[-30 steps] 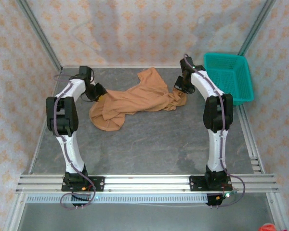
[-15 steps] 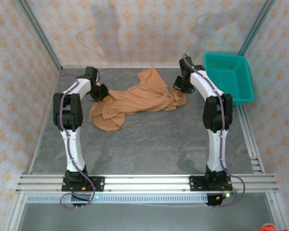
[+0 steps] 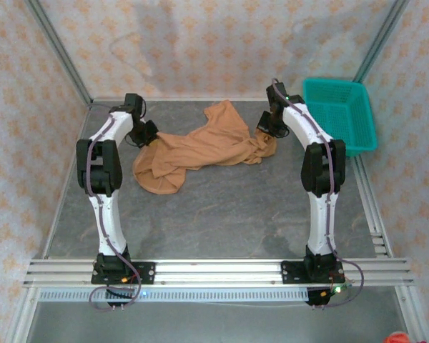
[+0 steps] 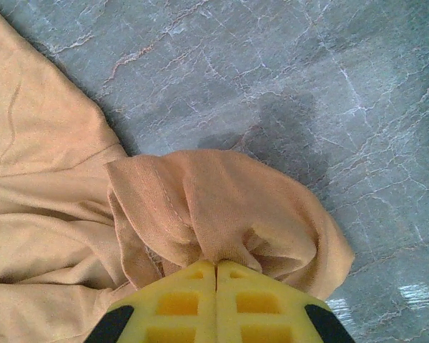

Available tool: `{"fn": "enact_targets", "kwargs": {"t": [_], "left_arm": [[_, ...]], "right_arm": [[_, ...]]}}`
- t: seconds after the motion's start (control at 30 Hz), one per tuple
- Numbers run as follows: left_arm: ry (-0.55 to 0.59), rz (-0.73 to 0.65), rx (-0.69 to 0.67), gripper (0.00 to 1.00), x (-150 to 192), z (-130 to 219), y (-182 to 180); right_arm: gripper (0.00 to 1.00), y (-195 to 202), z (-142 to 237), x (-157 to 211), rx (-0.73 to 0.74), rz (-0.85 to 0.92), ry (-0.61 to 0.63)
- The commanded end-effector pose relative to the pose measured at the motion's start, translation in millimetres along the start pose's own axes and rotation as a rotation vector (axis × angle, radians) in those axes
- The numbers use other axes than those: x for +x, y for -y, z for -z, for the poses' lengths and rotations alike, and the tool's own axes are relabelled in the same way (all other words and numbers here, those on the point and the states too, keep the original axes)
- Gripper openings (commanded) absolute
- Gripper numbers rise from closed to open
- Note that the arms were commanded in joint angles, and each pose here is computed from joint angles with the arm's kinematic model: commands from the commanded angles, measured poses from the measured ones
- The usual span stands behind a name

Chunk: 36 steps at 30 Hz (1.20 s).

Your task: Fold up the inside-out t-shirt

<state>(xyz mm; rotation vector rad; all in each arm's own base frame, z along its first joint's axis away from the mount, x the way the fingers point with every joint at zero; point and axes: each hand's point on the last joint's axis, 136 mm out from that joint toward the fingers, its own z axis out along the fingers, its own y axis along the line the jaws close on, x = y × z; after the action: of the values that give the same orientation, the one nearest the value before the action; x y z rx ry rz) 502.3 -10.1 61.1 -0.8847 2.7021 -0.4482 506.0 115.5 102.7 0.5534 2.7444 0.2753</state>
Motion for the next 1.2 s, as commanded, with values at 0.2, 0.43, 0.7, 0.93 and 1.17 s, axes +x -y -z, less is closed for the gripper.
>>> {"fn": "enact_targets", "kwargs": {"t": [0.2,0.43,0.7,0.93,1.17], "left_arm": [[0.004,-0.028,-0.033,0.35,7.2,4.2,5.1],[-0.007,-0.032,-0.056,0.21,7.3,-12.2,2.7],[-0.014,-0.031,-0.091,0.29,7.0,-23.6,-3.6],[-0.022,-0.026,-0.107,0.3,6.4,-34.3,-8.1],[-0.038,-0.026,-0.124,0.09,9.2,-42.6,-12.4]], "right_arm": [[0.0,-4.2,12.6,0.9,-0.009,0.018,0.005],[0.0,-5.4,13.1,-0.7,-0.012,0.018,0.009],[0.0,-5.7,12.4,-0.4,-0.013,0.02,0.006],[0.0,-7.2,13.5,-0.7,-0.02,0.017,0.005],[0.0,-9.1,11.3,2.6,-0.029,0.018,-0.006]]}}
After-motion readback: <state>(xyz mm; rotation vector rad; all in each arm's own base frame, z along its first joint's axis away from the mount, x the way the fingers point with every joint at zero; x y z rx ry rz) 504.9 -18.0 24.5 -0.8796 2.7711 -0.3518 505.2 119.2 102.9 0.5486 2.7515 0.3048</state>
